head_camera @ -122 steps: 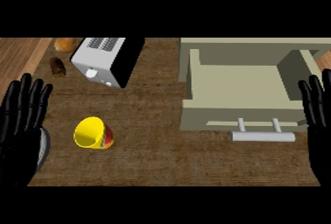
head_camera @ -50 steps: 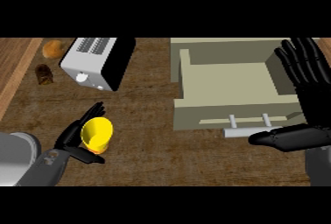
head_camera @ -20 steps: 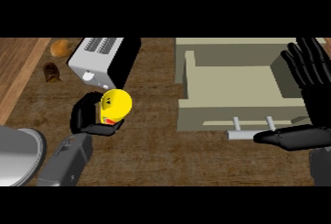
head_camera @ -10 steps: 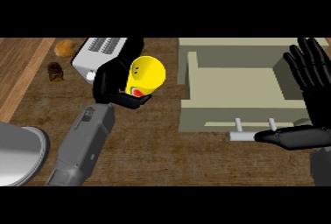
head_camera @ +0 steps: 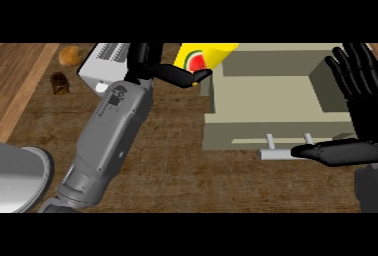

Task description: Pick up the cup, place it into the drawer and close the drawer

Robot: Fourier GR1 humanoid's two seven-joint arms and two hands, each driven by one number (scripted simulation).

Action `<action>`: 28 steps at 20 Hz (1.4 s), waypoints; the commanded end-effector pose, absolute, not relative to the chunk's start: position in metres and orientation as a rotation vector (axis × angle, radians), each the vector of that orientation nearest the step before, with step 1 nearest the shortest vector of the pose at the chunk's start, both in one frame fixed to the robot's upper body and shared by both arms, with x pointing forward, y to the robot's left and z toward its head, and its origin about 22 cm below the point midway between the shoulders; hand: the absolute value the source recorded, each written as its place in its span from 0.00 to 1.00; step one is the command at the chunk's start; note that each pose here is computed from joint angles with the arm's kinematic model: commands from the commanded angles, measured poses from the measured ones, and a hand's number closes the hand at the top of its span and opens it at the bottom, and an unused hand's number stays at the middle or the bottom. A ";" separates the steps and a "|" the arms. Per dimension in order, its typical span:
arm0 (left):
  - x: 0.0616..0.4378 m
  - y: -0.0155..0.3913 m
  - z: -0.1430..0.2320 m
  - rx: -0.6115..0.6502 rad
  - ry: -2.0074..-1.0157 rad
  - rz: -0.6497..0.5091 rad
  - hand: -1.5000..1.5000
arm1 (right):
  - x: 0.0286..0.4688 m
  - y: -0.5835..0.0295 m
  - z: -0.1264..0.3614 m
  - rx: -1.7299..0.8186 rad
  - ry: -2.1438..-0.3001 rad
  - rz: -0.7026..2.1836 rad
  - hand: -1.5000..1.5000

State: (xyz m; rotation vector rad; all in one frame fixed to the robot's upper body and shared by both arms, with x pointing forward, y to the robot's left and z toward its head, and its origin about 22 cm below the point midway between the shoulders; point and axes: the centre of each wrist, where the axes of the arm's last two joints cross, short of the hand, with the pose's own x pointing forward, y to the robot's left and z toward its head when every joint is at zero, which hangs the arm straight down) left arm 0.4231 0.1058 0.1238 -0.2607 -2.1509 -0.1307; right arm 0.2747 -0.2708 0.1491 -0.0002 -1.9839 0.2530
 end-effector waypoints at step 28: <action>0.438 0.041 0.114 -0.028 -1.732 -0.394 0.00 | 0.298 -0.239 0.160 0.226 -2.060 0.393 0.00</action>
